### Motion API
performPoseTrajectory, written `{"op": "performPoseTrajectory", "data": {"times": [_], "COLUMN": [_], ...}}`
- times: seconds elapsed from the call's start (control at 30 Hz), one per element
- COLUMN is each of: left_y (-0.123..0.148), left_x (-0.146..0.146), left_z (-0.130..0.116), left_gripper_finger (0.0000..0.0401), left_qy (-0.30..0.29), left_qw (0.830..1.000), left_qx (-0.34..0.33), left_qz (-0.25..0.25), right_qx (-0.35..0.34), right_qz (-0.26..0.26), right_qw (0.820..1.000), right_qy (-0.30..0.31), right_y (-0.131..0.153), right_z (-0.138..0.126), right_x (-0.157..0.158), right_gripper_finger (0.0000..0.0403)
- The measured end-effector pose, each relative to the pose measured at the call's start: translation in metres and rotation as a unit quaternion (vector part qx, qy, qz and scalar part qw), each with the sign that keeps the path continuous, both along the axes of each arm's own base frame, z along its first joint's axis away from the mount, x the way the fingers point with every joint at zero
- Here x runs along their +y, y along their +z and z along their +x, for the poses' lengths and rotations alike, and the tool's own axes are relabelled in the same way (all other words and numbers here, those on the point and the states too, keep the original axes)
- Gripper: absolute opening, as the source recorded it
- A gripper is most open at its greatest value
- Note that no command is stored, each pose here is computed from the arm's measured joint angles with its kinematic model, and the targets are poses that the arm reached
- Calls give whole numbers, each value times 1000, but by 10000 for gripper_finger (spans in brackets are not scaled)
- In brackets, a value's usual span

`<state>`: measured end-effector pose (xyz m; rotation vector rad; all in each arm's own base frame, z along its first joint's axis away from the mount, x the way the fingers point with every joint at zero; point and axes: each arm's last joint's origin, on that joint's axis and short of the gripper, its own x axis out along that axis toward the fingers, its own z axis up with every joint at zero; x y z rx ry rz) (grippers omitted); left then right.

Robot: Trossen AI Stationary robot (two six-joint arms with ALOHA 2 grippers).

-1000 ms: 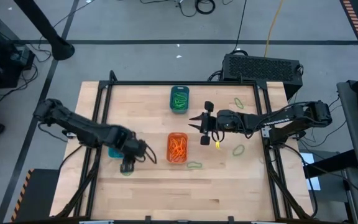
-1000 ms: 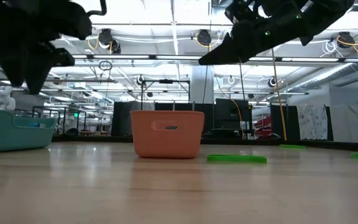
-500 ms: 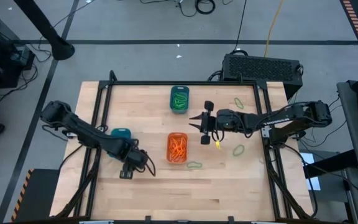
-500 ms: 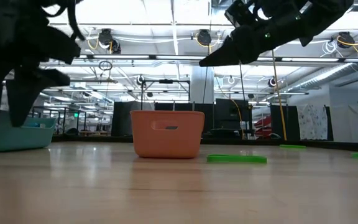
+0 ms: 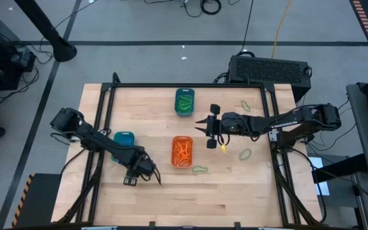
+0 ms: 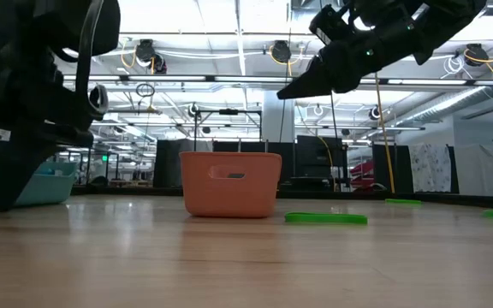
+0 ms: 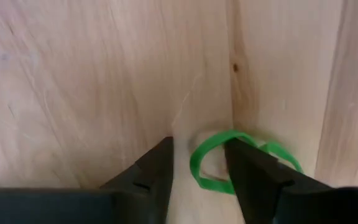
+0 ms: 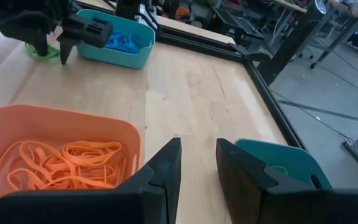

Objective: Sort rubber bands into baskets
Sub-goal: Put the green rubber band into the blue bin

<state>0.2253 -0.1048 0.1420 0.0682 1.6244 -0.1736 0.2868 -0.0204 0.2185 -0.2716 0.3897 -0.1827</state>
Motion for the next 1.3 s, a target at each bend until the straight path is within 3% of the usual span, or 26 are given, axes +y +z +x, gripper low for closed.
{"op": "performPoseTrajectory", "data": {"times": [0.2, 0.27, 0.53, 0.7, 1.13, 1.3], "left_y": [9, 17, 73, 94, 81, 80], "left_x": [1, 3, 2, 2, -5, -2], "left_z": [1, 2, 8, 3, 12, 25], "left_gripper_finger": [33, 11, 4, 4, 2, 2], "left_qy": [-8, -3, 9, 52, 40, -24], "left_qw": [1000, 1000, 1000, 998, 998, 999], "left_qx": [-5, 0, -8, 44, 44, -40], "left_qz": [-3, -1, -4, -9, -30, 12], "right_qx": [10, 15, 27, 34, 40, 40], "right_qz": [-9, -9, -9, -8, -8, -10], "right_qw": [1000, 1000, 1000, 999, 999, 999], "right_qy": [3, 3, 3, 3, 3, 3], "right_y": [-1, -2, -4, -6, -7, -7], "right_z": [-1, -1, -2, -2, -3, -3], "right_x": [0, 0, 0, 0, 0, 0], "right_gripper_finger": [93, 93, 93, 93, 93, 93]}}
